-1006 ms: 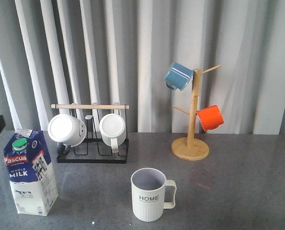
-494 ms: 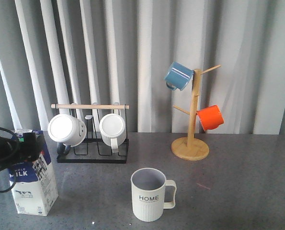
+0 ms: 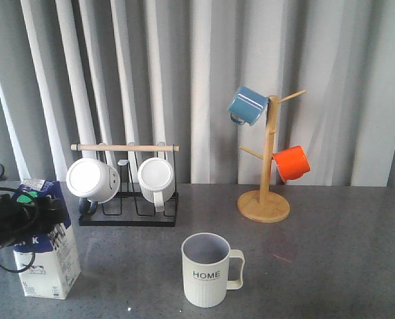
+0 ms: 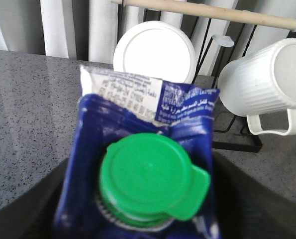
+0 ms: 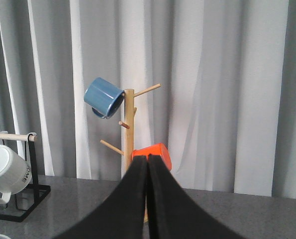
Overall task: Place milk next to cup
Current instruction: 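Reach the left gripper down and grasp the Pascual milk carton top, then carry the milk carton with the left gripper beside the HOME mug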
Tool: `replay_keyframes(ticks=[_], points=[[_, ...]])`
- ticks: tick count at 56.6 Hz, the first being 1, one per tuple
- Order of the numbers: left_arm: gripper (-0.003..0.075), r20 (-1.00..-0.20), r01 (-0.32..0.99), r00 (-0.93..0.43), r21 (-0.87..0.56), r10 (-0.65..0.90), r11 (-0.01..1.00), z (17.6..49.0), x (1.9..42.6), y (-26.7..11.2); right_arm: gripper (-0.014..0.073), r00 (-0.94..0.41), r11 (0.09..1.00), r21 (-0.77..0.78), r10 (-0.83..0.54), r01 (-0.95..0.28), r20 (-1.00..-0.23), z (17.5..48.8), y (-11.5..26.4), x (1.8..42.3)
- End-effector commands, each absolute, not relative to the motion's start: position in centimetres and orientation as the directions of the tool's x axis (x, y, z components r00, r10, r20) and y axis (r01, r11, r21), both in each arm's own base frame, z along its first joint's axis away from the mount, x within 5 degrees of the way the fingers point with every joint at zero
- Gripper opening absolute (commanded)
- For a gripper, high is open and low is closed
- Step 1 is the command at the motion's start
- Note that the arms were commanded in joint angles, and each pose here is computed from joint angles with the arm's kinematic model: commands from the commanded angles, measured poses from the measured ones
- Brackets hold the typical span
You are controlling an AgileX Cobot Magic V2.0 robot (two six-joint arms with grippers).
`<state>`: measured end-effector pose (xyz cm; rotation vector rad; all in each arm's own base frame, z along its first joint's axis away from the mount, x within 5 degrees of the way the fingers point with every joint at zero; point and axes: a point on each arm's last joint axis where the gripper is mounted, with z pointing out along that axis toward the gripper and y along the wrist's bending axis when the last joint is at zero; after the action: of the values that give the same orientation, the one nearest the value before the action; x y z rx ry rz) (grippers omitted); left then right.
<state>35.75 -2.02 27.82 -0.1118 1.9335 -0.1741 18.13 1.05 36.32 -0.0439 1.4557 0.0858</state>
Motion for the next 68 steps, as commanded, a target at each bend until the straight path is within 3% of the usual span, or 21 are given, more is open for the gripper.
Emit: replay_keyframes(ticks=[1, 8, 16, 32, 40, 53, 62, 68], points=[[0.0282, -0.962, 0.046, -0.205, -0.196, -0.182, 0.98, 31.3, 35.6, -2.2, -0.0009, 0.217, 0.996, 0.008, 0.028, -0.094, -0.976, 38.1, 1.1, 17.8], [0.0122, -0.962, 0.046, -0.205, -0.195, -0.182, 0.98, 31.4, 35.6, -2.1, -0.0009, 0.217, 0.996, 0.008, 0.028, -0.094, -0.976, 38.1, 1.1, 17.8], [-0.001, -0.96, 0.044, -0.211, -0.195, -0.182, 0.98, 31.3, 35.6, -2.1, -0.0009, 0.216, 0.996, 0.008, 0.028, -0.094, -0.976, 38.1, 1.0, 17.8], [-0.0007, -0.954, 0.034, -0.237, -0.195, -0.182, 0.98, 31.2, 35.4, -2.1, -0.0009, 0.216, 0.996, 0.008, 0.028, -0.094, -0.976, 38.1, 1.0, 17.8], [-0.0007, -0.962, 0.065, -0.206, -0.195, -0.178, 0.979, 32.9, 34.3, -3.0, -0.0009, 0.216, 0.996, 0.008, 0.028, -0.094, -0.976, 38.1, 1.0, 17.8], [-0.0006, -0.973, 0.134, -0.071, -0.228, -0.22, 0.964, 36.9, 31.6, -5.7, -0.0009, 0.216, 0.996, 0.008, 0.028, -0.094, -0.976, 38.1, 1.0, 17.8], [-0.0006, -0.991, 0.163, -0.062, -0.127, -0.118, 0.978, 36.7, 30.9, -9.2, -0.0009, 0.216, 0.996, 0.008, 0.028, -0.094, -0.976, 38.1, 1.0, 17.8], [-0.0006, -0.988, 0.094, -0.074, -0.139, -0.133, 0.986, 35.9, 30.6, -11.2, -0.0009, 0.216, 0.996, 0.008, 0.028, -0.094, -0.976, 38.1, 1.0, 17.8]])
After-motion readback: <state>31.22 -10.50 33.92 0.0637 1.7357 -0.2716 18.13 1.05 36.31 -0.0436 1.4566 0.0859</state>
